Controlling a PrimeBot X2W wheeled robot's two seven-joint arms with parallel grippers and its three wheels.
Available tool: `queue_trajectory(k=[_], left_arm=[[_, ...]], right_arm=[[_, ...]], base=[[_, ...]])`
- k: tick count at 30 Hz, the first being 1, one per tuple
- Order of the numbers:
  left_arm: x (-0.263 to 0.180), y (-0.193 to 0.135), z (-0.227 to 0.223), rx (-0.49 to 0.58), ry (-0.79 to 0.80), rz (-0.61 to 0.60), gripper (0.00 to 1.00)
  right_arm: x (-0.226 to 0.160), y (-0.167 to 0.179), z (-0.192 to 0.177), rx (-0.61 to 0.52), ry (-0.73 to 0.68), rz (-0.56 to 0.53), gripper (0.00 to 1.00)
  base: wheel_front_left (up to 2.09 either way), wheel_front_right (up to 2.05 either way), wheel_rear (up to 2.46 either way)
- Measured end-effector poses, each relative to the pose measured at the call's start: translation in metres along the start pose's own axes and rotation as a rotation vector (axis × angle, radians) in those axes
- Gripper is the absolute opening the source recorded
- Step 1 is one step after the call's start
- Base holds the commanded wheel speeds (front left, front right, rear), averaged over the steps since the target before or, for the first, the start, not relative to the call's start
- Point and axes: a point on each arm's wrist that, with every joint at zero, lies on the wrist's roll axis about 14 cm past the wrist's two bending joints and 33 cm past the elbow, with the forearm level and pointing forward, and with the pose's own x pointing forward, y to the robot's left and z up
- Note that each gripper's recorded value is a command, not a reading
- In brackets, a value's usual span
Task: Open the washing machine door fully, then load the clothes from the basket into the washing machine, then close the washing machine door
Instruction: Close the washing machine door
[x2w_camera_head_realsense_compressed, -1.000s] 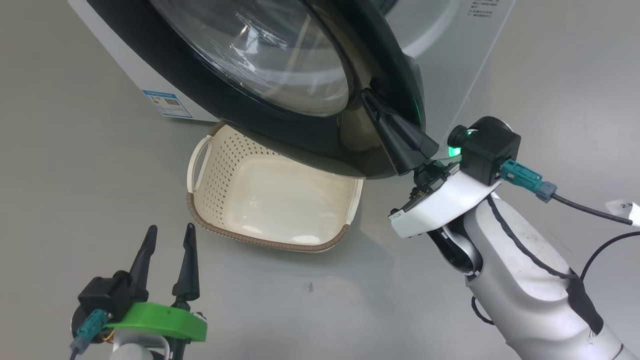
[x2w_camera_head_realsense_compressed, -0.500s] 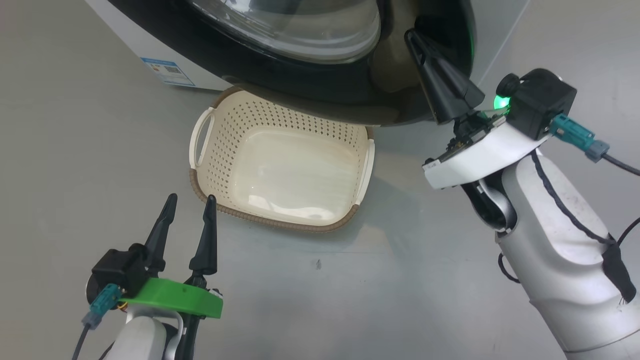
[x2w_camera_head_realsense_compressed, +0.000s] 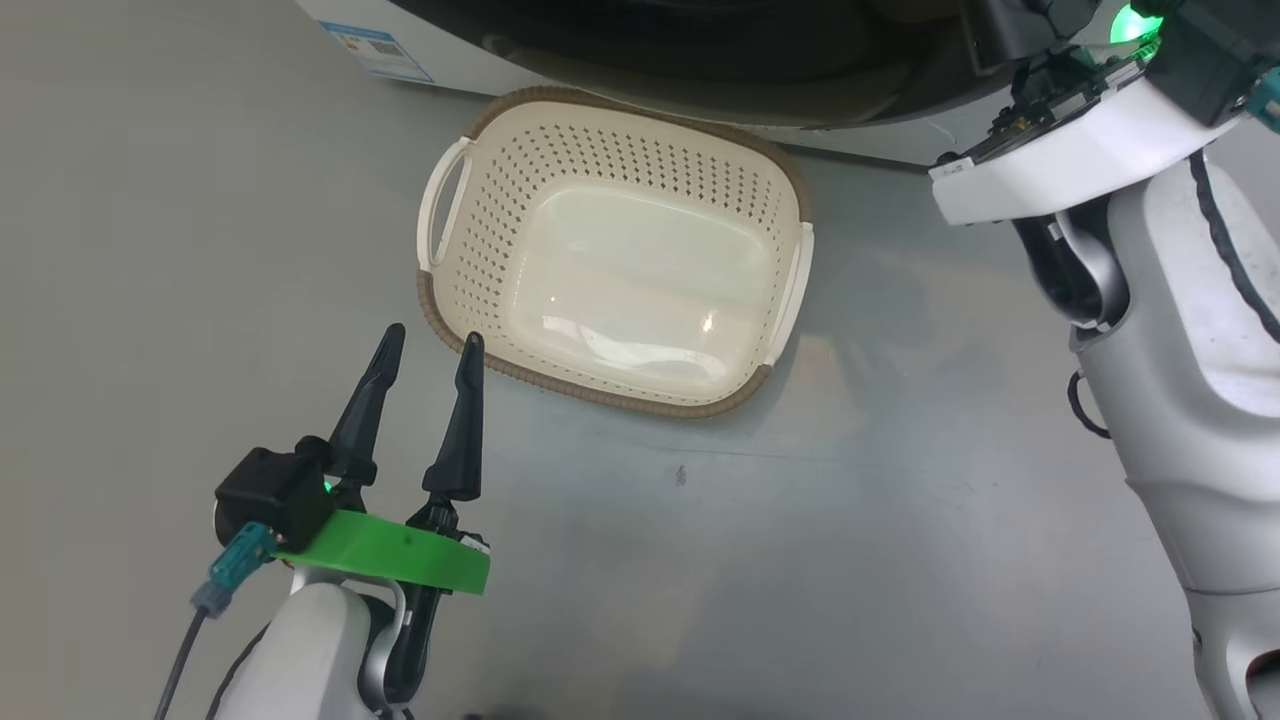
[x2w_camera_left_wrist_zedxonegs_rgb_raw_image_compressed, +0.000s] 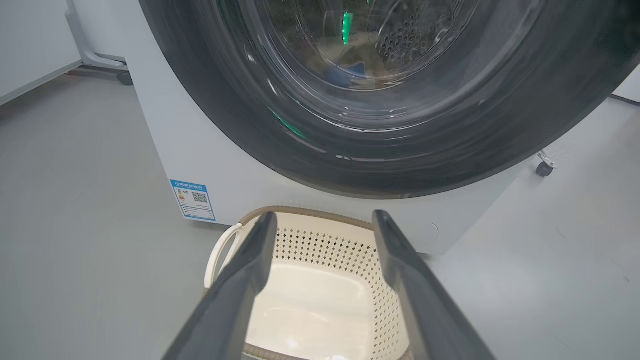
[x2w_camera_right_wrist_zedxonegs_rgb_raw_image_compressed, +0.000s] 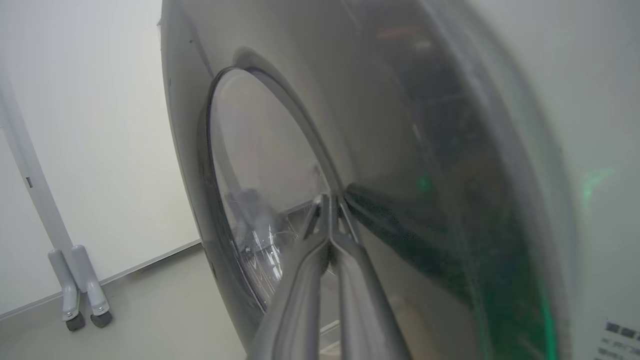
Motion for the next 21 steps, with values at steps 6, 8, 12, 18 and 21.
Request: queue_trajectory(k=[6,8,12,18,21], left_arm=[[0.005,0.005,-0.001,-0.008,0.001,0.011,1.00],[0.006,0.008,-0.001,-0.004,0.000,0.016,1.00],[0.009,0.010,0.005,0.003,-0.016,0.020,1.00],[0.015,0.006,0.017,-0.007,-0.057,0.005,1.00],[0.015,0.009,0.017,-0.017,-0.055,0.013,1.00]], right_arm=[[0.012,-0.018,-0.011,-0.044,0.009,-0.005,0.00],[0.015,-0.025,-0.014,-0.056,0.014,-0.013,0.00],[0.019,-0.033,-0.018,-0.070,0.022,-0.023,0.00],[0.020,-0.036,-0.020,-0.074,0.028,-0.027,0.00],[0.019,-0.035,-0.020,-0.070,0.032,-0.030,0.00]], base=[[0.00,0.00,0.00],[0.00,0.00,0.00],[0.00,0.00,0.00],[0.00,0.00,0.00],[0.00,0.00,0.00]])
